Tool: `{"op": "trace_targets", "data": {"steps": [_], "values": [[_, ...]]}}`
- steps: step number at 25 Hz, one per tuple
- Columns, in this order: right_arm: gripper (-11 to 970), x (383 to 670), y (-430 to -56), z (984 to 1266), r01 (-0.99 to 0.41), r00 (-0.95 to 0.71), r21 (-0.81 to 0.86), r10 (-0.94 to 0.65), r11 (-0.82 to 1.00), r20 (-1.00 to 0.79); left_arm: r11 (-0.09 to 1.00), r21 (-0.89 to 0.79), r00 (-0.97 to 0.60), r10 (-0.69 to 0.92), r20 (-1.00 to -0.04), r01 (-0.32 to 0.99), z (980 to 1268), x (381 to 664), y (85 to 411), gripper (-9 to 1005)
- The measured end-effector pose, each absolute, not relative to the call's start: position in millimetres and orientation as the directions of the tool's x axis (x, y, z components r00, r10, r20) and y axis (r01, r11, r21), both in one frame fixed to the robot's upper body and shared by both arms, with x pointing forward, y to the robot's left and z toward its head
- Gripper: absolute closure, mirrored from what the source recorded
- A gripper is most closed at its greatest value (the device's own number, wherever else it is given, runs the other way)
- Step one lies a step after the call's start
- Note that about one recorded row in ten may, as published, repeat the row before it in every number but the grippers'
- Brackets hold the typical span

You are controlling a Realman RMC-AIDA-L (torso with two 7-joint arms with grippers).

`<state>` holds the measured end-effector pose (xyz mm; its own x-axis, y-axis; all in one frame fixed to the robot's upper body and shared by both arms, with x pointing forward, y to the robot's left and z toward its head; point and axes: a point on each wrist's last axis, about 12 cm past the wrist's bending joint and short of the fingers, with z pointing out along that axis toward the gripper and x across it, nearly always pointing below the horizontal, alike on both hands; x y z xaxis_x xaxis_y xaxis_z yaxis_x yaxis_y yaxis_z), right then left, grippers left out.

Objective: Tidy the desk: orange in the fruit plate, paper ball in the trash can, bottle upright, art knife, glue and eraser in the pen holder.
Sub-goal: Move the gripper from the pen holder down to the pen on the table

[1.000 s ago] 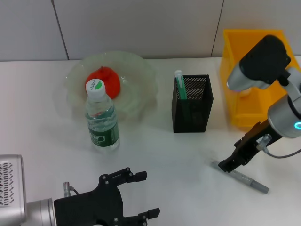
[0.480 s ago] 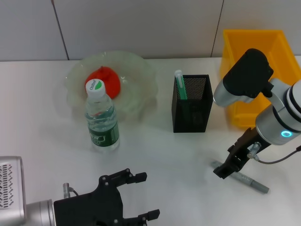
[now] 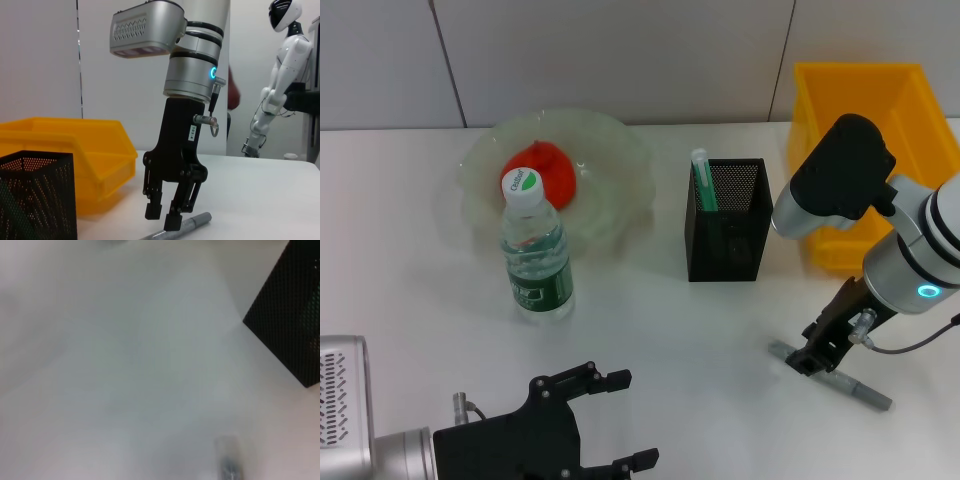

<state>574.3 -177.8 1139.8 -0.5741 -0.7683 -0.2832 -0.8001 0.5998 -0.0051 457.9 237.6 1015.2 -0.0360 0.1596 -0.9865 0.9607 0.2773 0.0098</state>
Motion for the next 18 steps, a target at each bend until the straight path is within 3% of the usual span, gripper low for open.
{"op": "trace_targets", "data": {"steps": [4, 18], "values": [[616, 574.0, -178.9, 1135.9, -0.797, -0.581, 0.0, -0.766, 0.604, -0.276, 0.277, 0.01, -0.036, 0.161, -0.986, 0.961, 1015.2, 458.2, 237.4, 191], [623, 573.3, -181.5, 1128.9, -0.791, -0.593, 0.011, -0.763, 0.611, -0.26, 0.275, 0.01, -0.036, 0.161, -0.986, 0.961, 1016.1, 460.5, 236.4, 190]]}}
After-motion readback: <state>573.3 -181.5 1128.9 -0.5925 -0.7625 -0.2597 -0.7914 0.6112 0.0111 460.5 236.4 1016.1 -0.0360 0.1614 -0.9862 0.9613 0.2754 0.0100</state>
